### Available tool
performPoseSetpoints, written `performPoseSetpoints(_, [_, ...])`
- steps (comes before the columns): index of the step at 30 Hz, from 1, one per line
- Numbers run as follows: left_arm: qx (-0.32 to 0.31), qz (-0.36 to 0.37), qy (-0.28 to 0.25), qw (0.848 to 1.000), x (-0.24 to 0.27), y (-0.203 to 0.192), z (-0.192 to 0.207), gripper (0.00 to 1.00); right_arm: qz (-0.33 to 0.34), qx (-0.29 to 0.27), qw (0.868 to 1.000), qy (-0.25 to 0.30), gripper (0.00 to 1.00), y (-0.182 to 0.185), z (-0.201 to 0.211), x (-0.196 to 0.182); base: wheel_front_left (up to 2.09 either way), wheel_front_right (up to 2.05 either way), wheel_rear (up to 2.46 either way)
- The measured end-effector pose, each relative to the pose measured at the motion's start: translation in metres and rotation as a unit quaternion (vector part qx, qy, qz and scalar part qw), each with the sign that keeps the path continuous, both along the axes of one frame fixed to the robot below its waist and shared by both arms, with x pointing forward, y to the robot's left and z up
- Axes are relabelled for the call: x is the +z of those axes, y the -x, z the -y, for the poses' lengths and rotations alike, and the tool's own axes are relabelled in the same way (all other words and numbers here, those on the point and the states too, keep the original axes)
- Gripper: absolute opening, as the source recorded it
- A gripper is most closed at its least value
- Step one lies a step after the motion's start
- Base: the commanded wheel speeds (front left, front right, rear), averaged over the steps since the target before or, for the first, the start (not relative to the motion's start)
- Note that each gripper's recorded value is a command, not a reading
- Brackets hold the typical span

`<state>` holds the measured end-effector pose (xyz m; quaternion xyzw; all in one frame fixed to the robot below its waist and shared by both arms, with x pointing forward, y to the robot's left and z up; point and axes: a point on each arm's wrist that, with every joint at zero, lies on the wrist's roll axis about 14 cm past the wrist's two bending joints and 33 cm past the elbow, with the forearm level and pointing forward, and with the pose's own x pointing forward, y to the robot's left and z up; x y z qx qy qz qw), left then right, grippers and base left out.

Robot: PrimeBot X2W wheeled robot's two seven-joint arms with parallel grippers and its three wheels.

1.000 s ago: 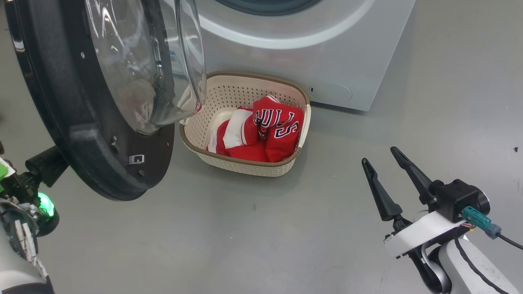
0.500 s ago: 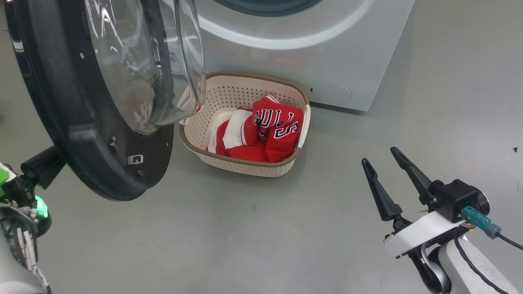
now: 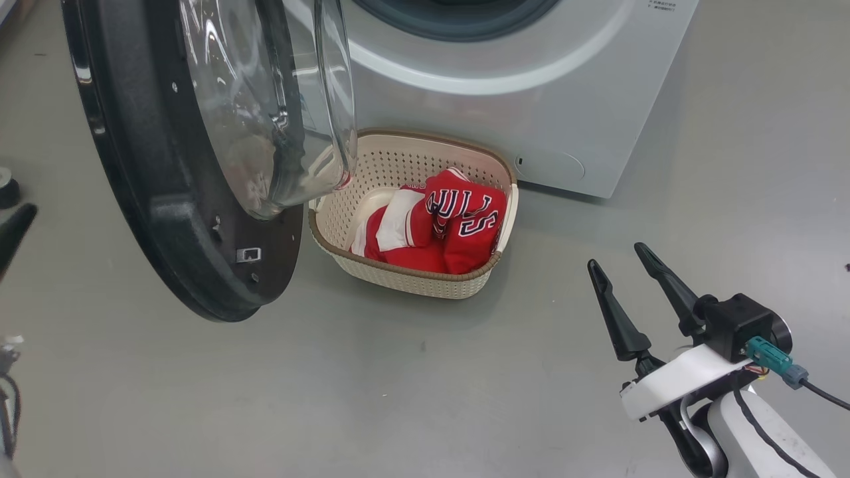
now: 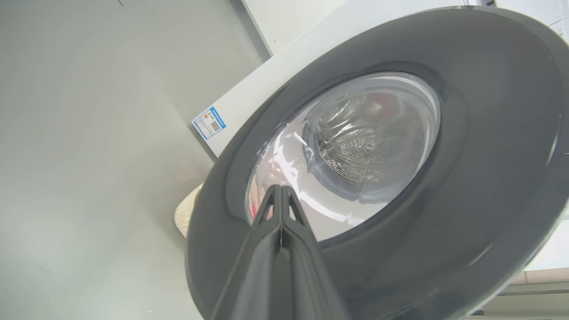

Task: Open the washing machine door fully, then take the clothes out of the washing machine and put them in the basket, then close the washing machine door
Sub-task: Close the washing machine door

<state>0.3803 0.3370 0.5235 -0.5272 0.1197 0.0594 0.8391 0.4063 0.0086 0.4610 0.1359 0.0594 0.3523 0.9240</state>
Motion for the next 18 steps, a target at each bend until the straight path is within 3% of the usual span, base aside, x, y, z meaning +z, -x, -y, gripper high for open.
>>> performPoseSetpoints(5, [0.030, -0.036, -0.173, 0.984, 0.017, 0.019, -0.031, 0.00, 0.003, 0.003, 1.000, -0.004, 1.00, 0.002, -0.004, 0.003, 0.00, 0.00, 0.00])
performPoseSetpoints(10, [0.014, -0.036, -0.326, 0.944, 0.038, 0.023, -0.026, 0.00, 0.004, 0.008, 1.000, -0.007, 1.00, 0.007, -0.008, 0.005, 0.00, 0.00, 0.00])
performPoseSetpoints(18, [0.019, -0.026, -0.431, 0.902, 0.025, 0.044, -0.014, 0.00, 0.007, 0.007, 1.000, -0.006, 1.00, 0.008, -0.008, 0.007, 0.00, 0.00, 0.00])
